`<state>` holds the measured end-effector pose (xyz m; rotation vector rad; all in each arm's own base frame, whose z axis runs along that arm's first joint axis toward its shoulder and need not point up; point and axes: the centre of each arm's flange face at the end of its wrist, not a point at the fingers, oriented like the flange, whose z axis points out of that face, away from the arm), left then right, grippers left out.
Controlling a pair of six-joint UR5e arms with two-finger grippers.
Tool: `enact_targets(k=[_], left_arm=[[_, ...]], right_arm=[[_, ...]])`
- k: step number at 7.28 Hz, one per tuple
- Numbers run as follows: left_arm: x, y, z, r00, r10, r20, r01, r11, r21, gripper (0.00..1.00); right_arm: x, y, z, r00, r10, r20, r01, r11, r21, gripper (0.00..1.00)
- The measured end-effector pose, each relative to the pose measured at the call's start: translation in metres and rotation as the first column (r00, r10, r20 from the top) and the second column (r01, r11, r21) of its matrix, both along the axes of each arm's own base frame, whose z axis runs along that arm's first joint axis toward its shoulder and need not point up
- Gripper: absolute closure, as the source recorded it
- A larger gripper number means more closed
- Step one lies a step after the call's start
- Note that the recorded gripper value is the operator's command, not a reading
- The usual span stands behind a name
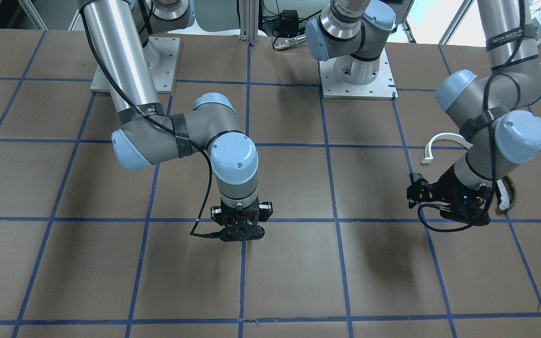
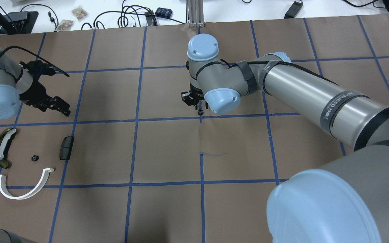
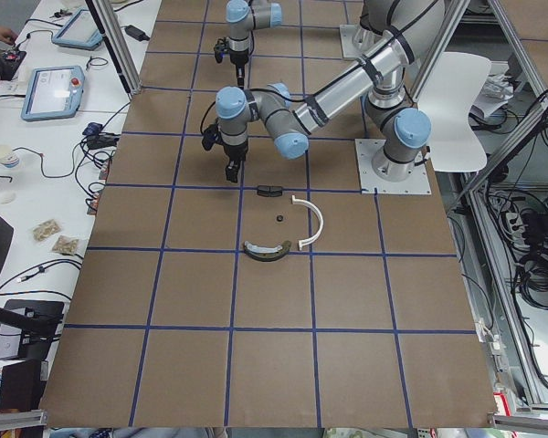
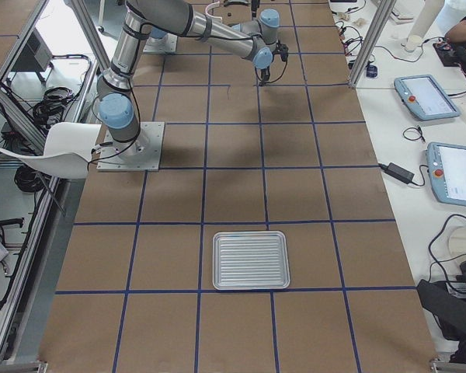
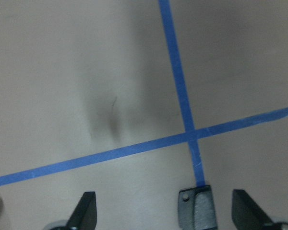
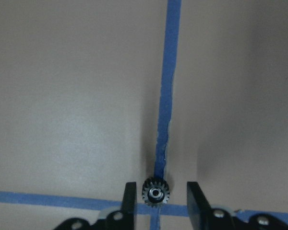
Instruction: Place bearing gear from tray to pile
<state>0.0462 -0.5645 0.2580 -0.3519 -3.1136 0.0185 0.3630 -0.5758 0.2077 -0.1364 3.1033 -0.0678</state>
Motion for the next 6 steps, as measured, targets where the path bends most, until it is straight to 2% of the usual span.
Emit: enact_targets(k=[2, 3, 4, 6], left_arm=[[-0.076, -0.002, 0.002, 0.999, 0.053, -0.013, -0.053, 0.999, -0.008, 0.0], [-0.114, -0.003, 0.005, 0.997, 0.064, -0.049, -0.065, 0.998, -0.027, 0.0], [-0.155, -0.004, 0.007, 0.993, 0.085, -0.086, -0.09, 0.995, -0.049, 0.02], [-0.235, -0.006, 0.003, 0.98, 0.159, -0.122, -0.166, 0.985, -0.049, 0.03]], right_arm=[[-0.015, -0.009, 0.046, 0.999, 0.042, 0.003, -0.042, 0.997, -0.06, 0.0], [-0.044, -0.016, 0.079, 0.999, 0.032, 0.005, -0.032, 0.997, -0.076, 0.0], [-0.088, -0.022, 0.115, 1.0, 0.014, 0.001, -0.014, 0.997, -0.076, 0.0], [-0.176, -0.02, 0.179, 0.999, -0.031, -0.015, 0.03, 0.997, -0.071, 0.0]])
